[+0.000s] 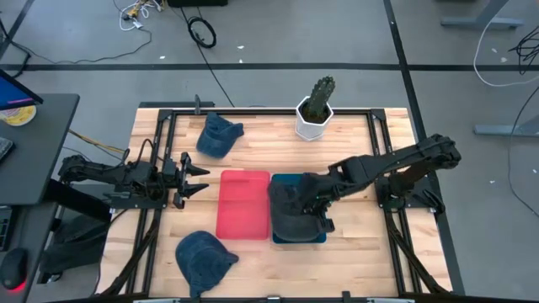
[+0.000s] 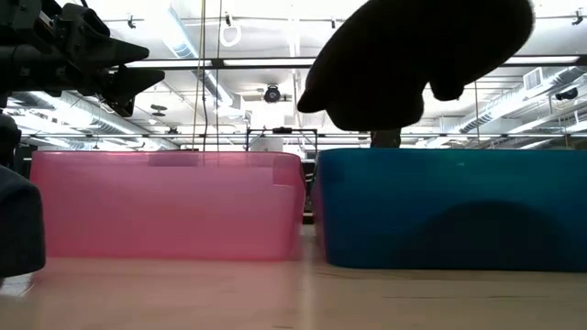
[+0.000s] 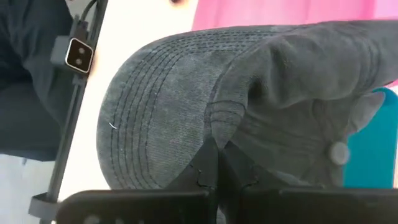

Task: Pick & Place hat
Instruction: Put the black cap into the blue bin

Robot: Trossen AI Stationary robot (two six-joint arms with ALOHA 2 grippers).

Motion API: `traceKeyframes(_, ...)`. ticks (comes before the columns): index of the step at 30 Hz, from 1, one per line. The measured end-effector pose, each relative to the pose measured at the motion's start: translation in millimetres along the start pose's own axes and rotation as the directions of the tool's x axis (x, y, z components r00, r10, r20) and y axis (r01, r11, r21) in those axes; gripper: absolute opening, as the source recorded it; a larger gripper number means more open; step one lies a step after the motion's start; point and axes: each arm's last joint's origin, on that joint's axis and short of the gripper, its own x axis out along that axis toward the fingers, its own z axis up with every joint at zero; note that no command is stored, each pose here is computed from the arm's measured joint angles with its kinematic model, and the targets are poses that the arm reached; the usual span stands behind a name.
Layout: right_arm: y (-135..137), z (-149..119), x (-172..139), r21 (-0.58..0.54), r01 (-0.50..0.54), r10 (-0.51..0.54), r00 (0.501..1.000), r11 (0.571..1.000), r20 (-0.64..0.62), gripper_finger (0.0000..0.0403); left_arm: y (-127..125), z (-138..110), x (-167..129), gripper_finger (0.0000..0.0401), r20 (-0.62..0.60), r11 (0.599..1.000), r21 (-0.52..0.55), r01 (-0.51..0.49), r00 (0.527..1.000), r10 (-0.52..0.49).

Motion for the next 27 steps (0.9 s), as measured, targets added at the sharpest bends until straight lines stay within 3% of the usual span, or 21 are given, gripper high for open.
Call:
traceKeyframes(8,16,-5,6,-0.057,0.035,-0.035,0.999,0.998,-0.003,0.0000,0,0,0,0.0220,0.000,1.000,0.000,0.000,1.000,0.000)
traceKeyframes(15,15,-26,37,-0.093,0.037,-0.042,0.998,0.995,-0.052,0.0000,0,0,0,0.0220,0.000,1.000,0.000,0.000,1.000,0.000)
traceKeyframes(27,-2,-62,83,-0.030,0.069,-0.070,0.997,0.997,-0.040,0.0000,0,0,0,0.0220,0.000,1.000,0.000,0.000,1.000,0.000)
